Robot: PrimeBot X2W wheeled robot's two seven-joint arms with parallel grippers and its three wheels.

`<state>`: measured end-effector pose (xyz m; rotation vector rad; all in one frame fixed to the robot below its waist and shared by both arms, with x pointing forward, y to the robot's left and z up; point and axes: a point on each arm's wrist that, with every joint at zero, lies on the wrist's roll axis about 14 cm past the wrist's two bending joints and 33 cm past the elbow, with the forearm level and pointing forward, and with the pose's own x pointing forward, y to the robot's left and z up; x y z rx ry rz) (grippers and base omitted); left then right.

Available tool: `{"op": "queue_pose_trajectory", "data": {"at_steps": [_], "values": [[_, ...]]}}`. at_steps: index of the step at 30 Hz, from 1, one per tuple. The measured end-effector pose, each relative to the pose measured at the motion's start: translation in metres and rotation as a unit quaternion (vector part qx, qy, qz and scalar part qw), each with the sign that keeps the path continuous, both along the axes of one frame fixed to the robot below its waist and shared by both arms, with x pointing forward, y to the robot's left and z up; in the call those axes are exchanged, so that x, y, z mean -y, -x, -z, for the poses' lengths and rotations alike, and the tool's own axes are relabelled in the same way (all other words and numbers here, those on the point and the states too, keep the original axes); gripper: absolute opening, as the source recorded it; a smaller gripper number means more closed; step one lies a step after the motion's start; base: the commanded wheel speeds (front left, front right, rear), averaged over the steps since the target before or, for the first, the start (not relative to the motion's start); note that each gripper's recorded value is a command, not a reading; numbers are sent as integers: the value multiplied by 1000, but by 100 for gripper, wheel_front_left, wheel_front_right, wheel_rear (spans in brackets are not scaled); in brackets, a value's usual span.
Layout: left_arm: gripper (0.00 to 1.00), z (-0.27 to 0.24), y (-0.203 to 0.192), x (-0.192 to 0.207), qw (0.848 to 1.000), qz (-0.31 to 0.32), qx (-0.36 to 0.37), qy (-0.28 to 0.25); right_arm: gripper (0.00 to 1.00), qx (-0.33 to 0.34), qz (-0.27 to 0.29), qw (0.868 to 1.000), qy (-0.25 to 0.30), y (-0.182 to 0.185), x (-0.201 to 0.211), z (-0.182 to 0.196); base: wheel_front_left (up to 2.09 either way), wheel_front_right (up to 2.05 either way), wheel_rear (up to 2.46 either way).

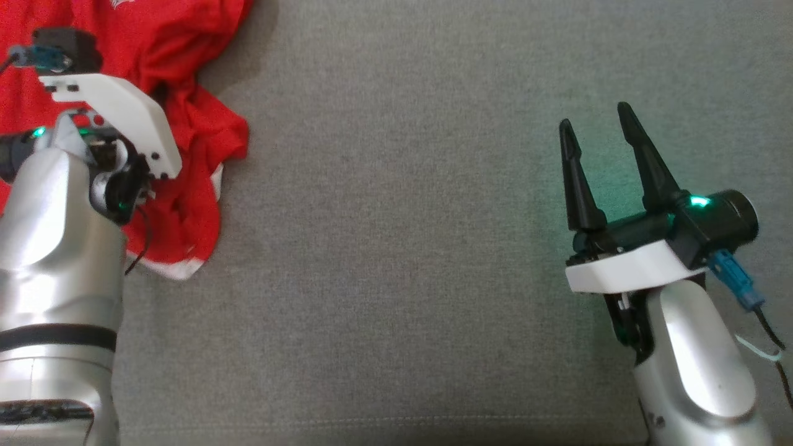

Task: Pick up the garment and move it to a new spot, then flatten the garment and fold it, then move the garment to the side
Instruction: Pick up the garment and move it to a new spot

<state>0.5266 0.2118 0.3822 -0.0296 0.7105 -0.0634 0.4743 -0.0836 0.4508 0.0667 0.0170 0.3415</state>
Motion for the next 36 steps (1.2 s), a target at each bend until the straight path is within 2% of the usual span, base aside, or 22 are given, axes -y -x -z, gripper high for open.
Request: {"op": "queue_pose_trajectory", "data": {"at_steps": [4,8,13,19,24,27,31,33,36], "values": [[0,-51,-13,2,996,0,87,11,100,1,10,1000,-8,12,6,-9,0,0,0],[0,-114,-17,13,984,18,173,25,100,-6,22,1000,-16,30,13,-12,0,0,0],[0,-175,10,60,966,86,239,56,100,10,28,999,-25,46,17,-29,0,0,0],[0,-207,67,146,935,197,247,158,100,32,51,998,-32,61,33,-49,0,0,0],[0,-219,114,224,894,296,223,252,100,42,83,995,-35,72,55,-58,0,0,0],[0,-232,126,255,871,336,224,282,100,44,106,993,-35,79,71,-59,0,0,0],[0,-237,126,283,853,364,226,299,100,42,139,989,-35,89,93,-59,0,0,0],[0,-233,120,295,850,368,222,305,100,40,157,986,-33,95,105,-58,0,0,0],[0,-207,99,301,869,357,216,267,100,37,180,982,-30,102,120,-56,0,0,0]]}}
